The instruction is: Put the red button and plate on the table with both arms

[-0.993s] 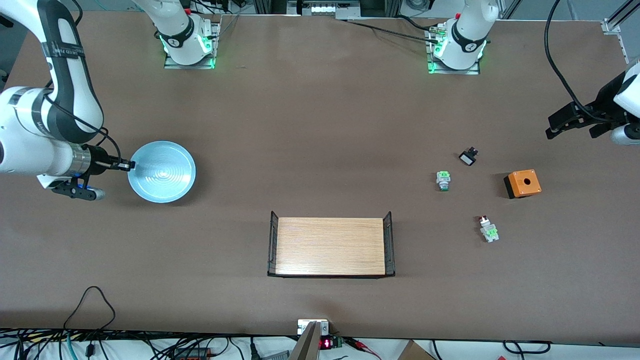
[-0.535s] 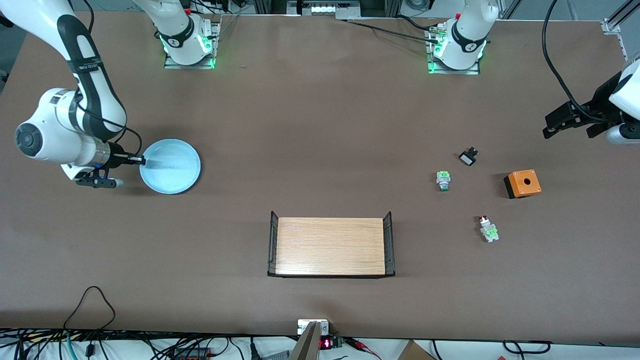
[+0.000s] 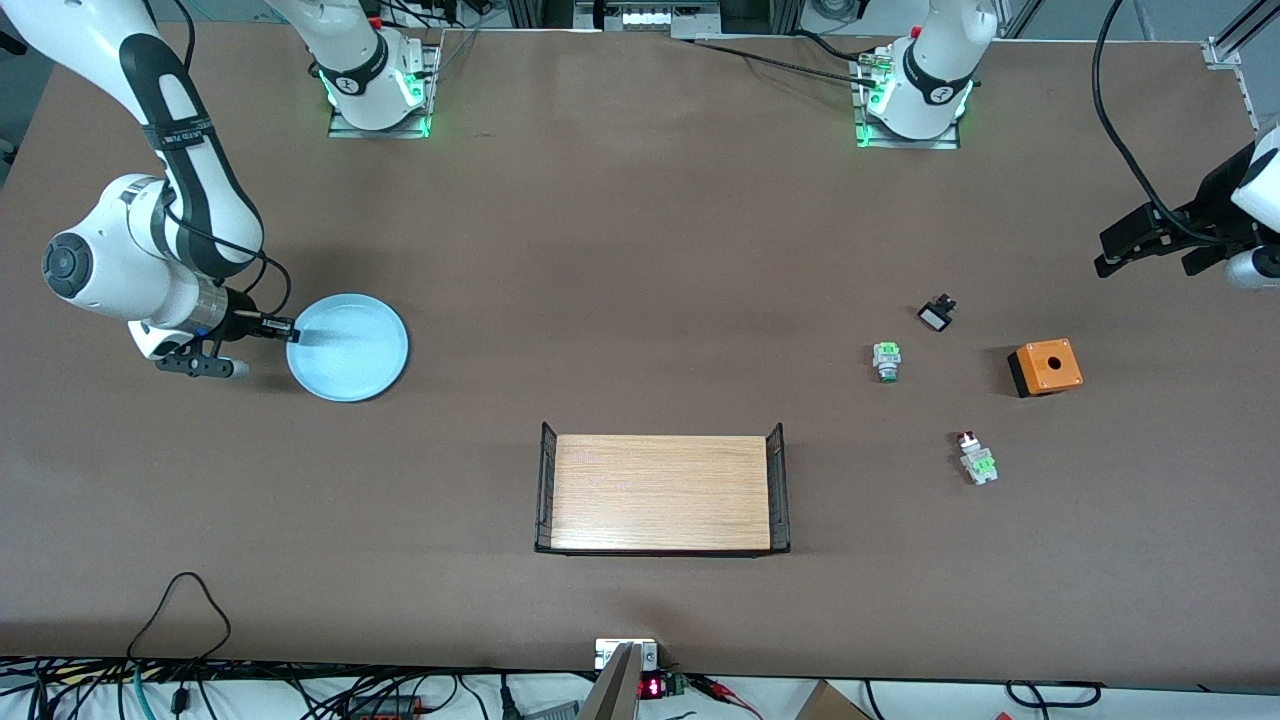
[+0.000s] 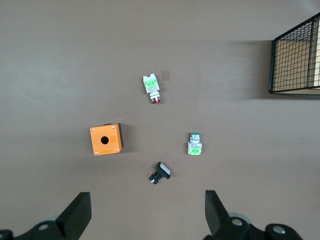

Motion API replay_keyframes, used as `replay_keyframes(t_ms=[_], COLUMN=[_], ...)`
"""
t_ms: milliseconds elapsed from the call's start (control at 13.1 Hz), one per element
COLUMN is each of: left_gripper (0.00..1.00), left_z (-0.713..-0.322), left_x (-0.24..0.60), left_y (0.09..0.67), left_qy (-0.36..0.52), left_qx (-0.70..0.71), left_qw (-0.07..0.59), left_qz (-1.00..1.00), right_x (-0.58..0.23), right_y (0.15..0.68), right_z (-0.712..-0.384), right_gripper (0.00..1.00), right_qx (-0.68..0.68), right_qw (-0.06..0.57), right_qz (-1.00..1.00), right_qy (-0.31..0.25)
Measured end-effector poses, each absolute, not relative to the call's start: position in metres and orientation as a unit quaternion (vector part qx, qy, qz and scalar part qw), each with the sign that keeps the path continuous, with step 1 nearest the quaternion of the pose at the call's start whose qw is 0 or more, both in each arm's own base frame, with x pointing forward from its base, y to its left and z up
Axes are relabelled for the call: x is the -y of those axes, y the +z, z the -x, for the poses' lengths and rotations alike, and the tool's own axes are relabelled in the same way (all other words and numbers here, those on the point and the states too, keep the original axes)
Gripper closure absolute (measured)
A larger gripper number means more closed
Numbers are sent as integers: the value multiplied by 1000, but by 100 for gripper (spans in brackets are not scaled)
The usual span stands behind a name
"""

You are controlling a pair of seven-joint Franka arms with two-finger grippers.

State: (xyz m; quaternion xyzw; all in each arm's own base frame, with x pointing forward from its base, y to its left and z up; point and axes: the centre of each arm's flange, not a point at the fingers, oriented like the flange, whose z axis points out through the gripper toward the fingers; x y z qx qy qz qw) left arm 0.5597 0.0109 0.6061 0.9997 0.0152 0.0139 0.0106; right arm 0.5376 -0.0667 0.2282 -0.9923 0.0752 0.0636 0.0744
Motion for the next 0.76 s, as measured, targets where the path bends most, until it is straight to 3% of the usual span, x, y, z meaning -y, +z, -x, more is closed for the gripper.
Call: replay_keyframes(t_ms=[229,535,611,764], left_gripper=[0,0,0,0], left_z=[-559,-558,-558,-558], left_x=[-11,-12,-12,-12], left_y=[606,606,606,606], left_qy=[10,9,9,9], left_qx=[-4,1,1,1], left_qw=[9,-1,-1,-1], left_qz=[-1000,-1000,-1000,-1000], right_x=[59,31,27,21], right_y=[242,303,320,348], right_z=[-544,-572,-580,-594], right_gripper=[52,8,1,0], right_qx=[-79,-96,-98,-102], right_qw=[83,97,99,92], right_qz=[992,990,989,990], right_qy=[49,40,39,36])
